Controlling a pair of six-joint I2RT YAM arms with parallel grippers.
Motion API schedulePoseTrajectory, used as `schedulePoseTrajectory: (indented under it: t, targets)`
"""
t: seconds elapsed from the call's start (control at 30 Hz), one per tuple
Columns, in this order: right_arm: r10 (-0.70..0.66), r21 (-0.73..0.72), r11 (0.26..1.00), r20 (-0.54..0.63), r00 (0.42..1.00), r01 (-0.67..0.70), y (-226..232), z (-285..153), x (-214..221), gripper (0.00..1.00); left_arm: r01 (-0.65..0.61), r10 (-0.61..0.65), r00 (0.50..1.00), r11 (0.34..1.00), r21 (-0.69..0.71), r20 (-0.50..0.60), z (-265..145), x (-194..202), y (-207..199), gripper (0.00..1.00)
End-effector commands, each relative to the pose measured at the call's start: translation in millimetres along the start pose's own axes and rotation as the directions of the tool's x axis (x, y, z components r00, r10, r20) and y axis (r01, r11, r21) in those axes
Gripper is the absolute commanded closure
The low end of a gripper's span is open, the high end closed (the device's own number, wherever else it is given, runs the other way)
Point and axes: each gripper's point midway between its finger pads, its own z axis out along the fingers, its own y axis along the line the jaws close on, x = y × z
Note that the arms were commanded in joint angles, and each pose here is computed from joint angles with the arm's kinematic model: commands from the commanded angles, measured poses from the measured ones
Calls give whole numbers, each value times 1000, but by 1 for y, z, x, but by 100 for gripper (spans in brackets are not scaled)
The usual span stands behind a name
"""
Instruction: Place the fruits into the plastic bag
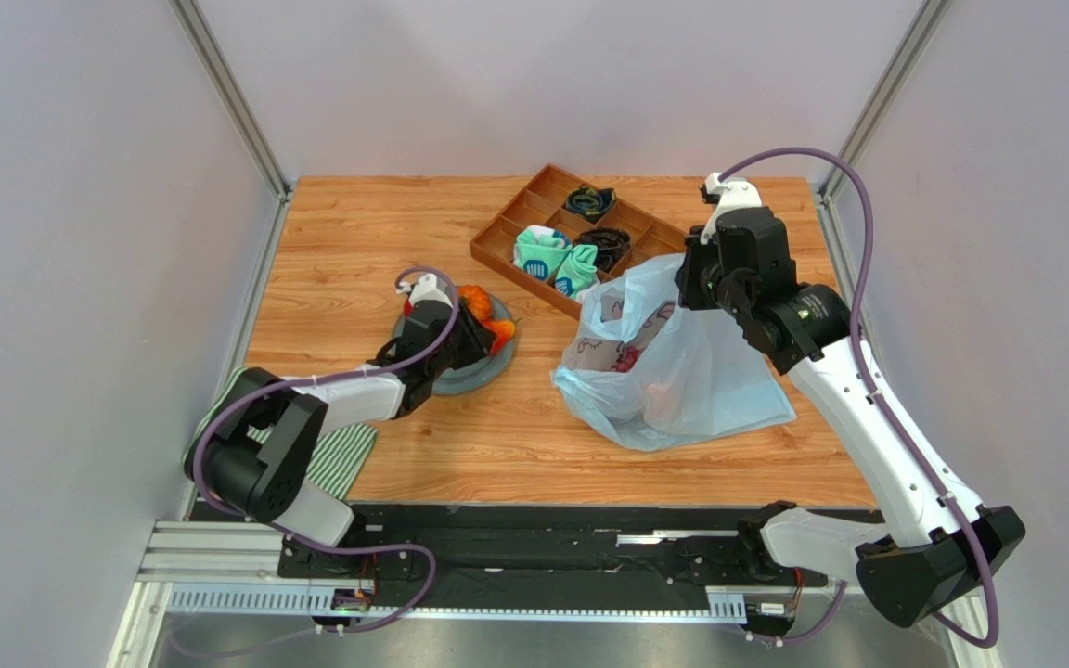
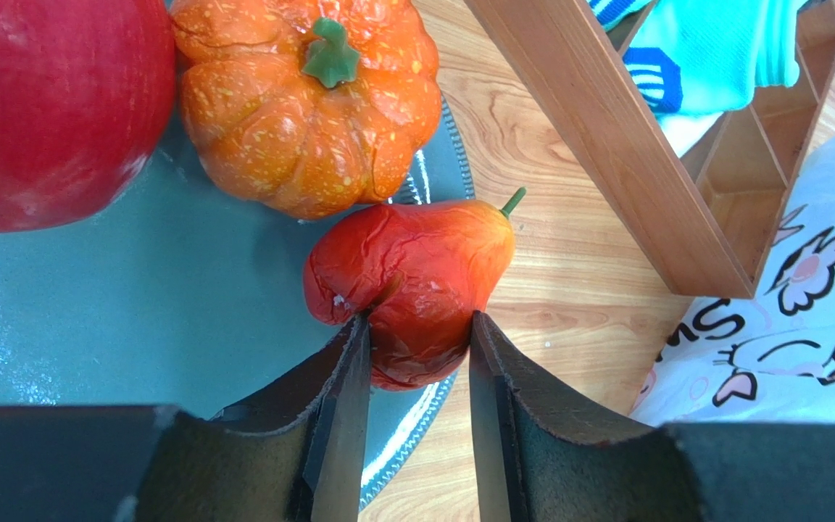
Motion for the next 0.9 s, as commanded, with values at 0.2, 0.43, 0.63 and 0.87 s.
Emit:
schedulePoseTrajectory:
  t: [0.2, 0.43, 0.63, 0.87]
  targets:
    - [10, -19, 1000, 46, 999, -9, 4, -2, -12, 100, 7, -11, 999, 996, 92, 35, -18, -12, -17, 68]
    - [9, -27, 1000, 45, 999, -8, 6, -3, -12, 100, -20, 11, 998, 986, 168, 56, -37, -13, -25, 73]
    - [14, -27, 1000, 50, 999, -13, 5, -4, -14, 100, -174, 136, 980, 935, 308, 142, -70, -26, -58, 74]
    - [18, -36, 999, 46, 999, -16, 7, -3, -14, 100, -441, 335, 894, 778, 447, 299, -129, -25, -135, 72]
